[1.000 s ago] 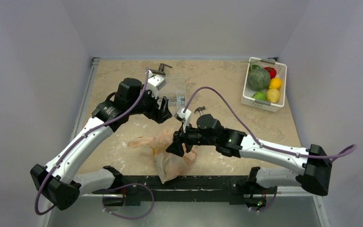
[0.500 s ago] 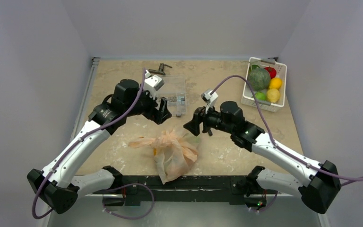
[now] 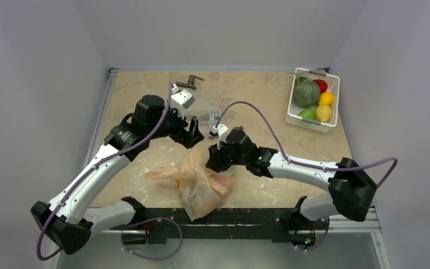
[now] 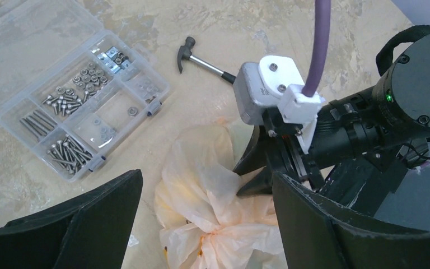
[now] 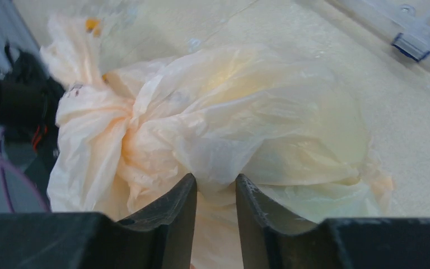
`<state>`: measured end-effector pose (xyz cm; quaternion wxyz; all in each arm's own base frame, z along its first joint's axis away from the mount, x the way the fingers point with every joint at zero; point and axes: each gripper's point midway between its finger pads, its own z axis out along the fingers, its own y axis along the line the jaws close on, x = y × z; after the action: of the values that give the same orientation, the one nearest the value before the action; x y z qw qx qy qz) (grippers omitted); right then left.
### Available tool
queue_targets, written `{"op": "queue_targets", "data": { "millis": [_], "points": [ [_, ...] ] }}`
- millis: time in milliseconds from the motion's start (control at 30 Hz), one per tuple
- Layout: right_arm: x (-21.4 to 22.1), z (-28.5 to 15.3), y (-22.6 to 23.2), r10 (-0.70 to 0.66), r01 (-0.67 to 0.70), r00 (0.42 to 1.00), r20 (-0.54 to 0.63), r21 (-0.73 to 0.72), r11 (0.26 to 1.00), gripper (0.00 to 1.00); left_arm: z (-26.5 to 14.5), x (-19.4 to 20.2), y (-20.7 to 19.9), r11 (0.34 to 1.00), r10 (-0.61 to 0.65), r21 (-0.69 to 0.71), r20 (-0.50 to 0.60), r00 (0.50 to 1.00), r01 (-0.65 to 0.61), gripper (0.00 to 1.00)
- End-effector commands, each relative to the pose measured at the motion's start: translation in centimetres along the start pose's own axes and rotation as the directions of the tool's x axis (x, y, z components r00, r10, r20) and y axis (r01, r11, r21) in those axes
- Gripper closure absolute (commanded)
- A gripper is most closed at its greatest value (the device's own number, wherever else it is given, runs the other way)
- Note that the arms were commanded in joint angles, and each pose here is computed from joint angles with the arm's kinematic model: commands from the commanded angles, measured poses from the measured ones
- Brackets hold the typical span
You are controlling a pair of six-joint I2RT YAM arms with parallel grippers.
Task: Take the fake fruits out of the plastic bag
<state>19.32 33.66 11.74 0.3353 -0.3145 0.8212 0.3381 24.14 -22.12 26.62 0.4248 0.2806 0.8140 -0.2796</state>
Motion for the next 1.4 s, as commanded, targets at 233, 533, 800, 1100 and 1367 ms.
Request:
{"op": "queue_targets", "data": {
  "millis": [233, 533, 800, 1100, 1367],
  "points": [
    [-7.5, -4.2, -6.3, 0.36, -0.553, 0.76, 0.54, 0.247, 0.796, 1.0, 1.0, 0.0, -1.5, 0.996, 0.05, 0.069, -0.014, 0.999, -0.049, 0.16],
    [-9.1, -6.9, -6.2, 0.4, -0.626, 0.649, 0.647, 0.155, 0.764, 1.0, 2.4, 2.2, -4.0, 0.983, 0.09, 0.174, -0.152, 0.984, -0.063, 0.35],
    [-9.5, -6.6, -5.4, 0.427, -0.622, 0.645, 0.634, 0.11, 0.775, 1.0, 4.3, 4.7, -3.5, 0.989, 0.139, 0.082, -0.268, 0.953, -0.122, 0.33],
    [-8.8, -7.0, -5.6, 0.437, -0.636, 0.638, 0.635, 0.114, 0.764, 1.0, 6.6, 5.5, -1.3, 0.992, 0.067, -0.076, -0.34, 0.938, -0.098, 0.28],
    [-8.7, -7.1, -5.3, 0.408, -0.6, 0.678, 0.612, 0.139, 0.788, 1.0, 7.5, 6.4, 1.1, 0.973, 0.049, -0.185, -0.424, 0.904, -0.14, 0.48]
  ]
}}
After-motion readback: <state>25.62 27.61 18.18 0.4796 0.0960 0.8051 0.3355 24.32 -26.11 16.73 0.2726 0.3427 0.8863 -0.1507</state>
